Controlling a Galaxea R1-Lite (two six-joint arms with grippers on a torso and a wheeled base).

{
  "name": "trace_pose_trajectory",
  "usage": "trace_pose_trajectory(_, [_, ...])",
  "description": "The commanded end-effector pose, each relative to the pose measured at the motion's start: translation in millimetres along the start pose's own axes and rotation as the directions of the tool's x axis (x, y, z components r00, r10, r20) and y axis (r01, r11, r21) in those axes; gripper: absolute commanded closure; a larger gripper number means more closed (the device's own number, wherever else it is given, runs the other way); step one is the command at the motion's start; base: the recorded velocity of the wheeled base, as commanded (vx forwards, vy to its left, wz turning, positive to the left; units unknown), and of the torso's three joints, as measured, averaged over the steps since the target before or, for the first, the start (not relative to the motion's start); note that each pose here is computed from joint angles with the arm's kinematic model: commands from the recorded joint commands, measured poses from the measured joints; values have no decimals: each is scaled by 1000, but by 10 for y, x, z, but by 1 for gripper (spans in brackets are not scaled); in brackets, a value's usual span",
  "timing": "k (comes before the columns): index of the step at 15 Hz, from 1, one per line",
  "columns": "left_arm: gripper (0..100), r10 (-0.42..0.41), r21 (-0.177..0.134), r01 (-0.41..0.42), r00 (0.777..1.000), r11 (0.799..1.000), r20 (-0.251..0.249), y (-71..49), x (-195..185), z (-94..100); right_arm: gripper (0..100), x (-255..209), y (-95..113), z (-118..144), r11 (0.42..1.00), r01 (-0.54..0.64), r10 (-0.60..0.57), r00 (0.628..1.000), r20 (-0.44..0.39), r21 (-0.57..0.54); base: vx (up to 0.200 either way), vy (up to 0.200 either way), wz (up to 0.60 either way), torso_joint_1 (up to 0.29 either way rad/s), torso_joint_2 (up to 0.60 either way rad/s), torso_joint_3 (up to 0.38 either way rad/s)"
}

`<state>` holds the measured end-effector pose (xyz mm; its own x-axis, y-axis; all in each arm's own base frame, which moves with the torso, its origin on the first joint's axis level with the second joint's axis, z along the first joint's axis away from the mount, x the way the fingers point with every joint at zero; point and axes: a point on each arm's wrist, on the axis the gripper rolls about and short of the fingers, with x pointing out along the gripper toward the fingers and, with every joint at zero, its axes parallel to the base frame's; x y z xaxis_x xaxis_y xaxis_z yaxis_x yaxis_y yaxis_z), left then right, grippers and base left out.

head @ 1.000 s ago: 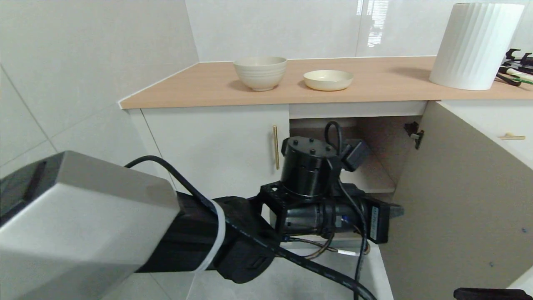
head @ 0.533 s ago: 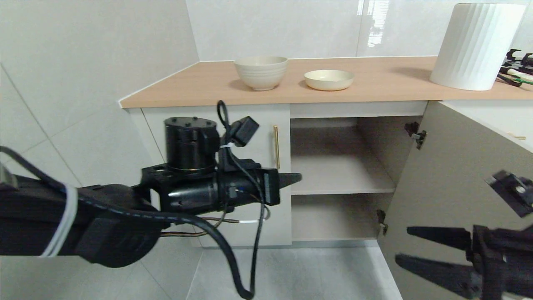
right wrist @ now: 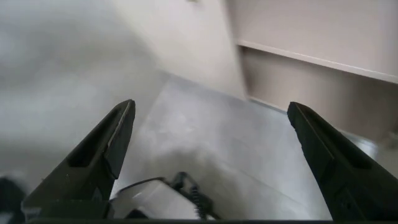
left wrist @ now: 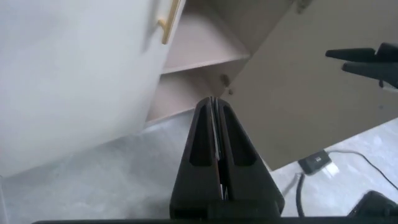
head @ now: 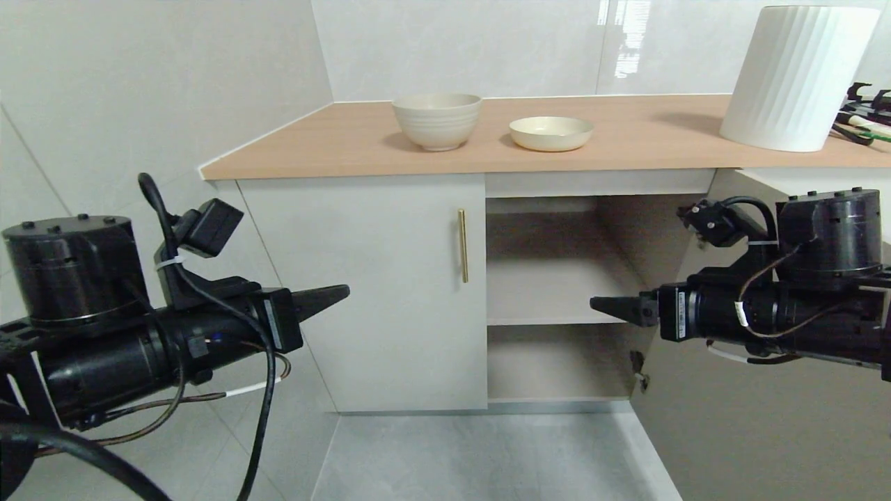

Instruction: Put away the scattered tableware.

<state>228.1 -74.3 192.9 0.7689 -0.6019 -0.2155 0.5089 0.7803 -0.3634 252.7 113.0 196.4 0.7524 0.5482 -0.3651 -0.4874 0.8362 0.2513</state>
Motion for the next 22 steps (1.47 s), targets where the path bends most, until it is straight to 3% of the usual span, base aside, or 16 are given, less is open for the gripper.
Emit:
trace_pose_trajectory(1, [100, 5, 7, -6, 999, 1000, 32, -16, -118, 36, 0, -7, -27, 14, 999, 44, -44, 999, 6, 3, 0, 0, 0, 0, 0, 0])
trace_pose_trajectory(2, [0, 2, 12, -2, 1000, 1000, 29, -20, -112, 32, 0, -113, -2, 23, 998, 63, -63, 998, 18, 1, 0, 0, 0, 0, 0, 0])
trace_pose_trajectory(6, [0, -51, -7, 51, 999, 999, -5, -6, -90, -17, 0, -355, 43, 55, 997, 81, -81, 997, 7, 5, 0, 0, 0, 0, 0, 0])
trace_pose_trajectory(10, [0, -56, 0, 56, 998, 998, 24, -43, -153, 39, 0, -342, 37, 56, 995, 98, -98, 995, -10, 8, 0, 0, 0, 0, 0, 0])
trace_pose_trajectory(16, [0, -55, -1, 55, 998, 998, 19, -39, -158, 32, 0, -352, 51, 53, 996, 94, -94, 996, -11, 6, 0, 0, 0, 0, 0, 0])
trace_pose_trajectory(22, [0, -40, -8, 40, 999, 999, 22, 6, -150, 48, 0, -351, 62, 28, 996, 93, -93, 995, -39, 7, 200, 0, 0, 3, 1, 2])
